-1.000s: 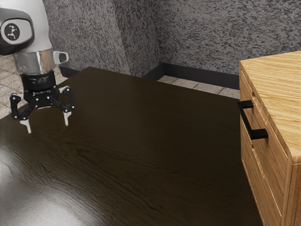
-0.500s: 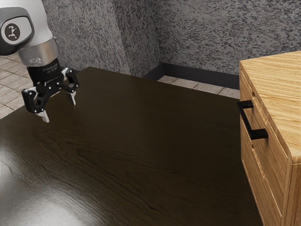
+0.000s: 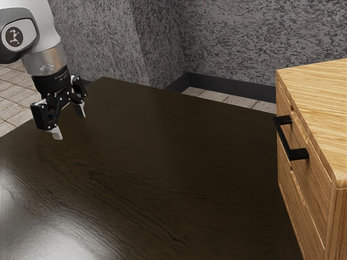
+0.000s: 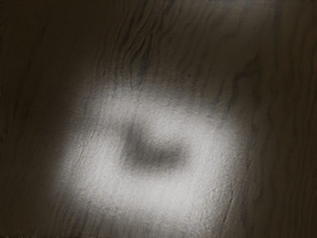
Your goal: Pull the drawer handle with one arm to open the drawer
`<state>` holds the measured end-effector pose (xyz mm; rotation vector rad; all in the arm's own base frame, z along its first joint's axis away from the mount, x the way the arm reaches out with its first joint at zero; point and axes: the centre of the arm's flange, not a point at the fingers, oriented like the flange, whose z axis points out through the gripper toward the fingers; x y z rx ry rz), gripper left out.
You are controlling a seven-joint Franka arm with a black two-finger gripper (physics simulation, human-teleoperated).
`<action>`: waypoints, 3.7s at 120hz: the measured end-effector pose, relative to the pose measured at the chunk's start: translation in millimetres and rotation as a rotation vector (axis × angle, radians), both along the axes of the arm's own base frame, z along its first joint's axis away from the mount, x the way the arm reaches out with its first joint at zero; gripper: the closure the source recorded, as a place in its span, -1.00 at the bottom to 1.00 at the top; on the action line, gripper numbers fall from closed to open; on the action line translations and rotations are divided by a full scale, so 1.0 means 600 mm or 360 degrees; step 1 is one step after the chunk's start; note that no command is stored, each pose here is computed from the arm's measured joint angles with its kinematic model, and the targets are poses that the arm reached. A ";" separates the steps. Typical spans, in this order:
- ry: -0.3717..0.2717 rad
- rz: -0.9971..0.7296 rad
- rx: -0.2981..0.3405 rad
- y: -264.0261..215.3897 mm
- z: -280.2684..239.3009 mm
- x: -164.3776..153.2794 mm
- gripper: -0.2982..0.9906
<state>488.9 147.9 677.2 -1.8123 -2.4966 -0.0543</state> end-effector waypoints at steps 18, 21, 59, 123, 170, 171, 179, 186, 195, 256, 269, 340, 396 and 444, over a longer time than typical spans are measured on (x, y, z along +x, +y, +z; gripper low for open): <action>-0.0005 0.0063 0.0002 0.000 0.000 0.000 -0.54; -0.0006 0.0072 0.0002 0.000 0.000 0.000 -0.54; -0.0509 -0.0387 0.0205 -0.285 0.236 -0.072 -0.54; -0.0660 -0.1427 0.0356 -0.585 0.089 -0.007 -0.54; -0.0738 -0.1877 0.0364 -0.710 0.057 -0.015 -0.54; -0.0738 -0.1882 0.0365 -0.711 0.056 -0.015 -0.54; -0.0731 -0.1916 0.0368 -0.717 0.048 -0.009 -0.54; -0.0728 -0.1941 0.0372 -0.720 0.043 -0.005 -0.54; -0.0721 -0.1972 0.0375 -0.726 0.032 0.002 -0.54; -0.0656 -0.2030 0.0366 -0.705 -0.020 0.053 -0.54; -0.0647 -0.2027 0.0367 -0.695 -0.024 0.059 -0.54; -0.0680 -0.2063 0.0388 -0.691 -0.014 0.082 -0.54; -0.0592 -0.1960 0.0327 -0.583 -0.040 0.031 -0.53; -0.1125 -0.1717 0.0341 -0.339 0.152 -0.323 -0.53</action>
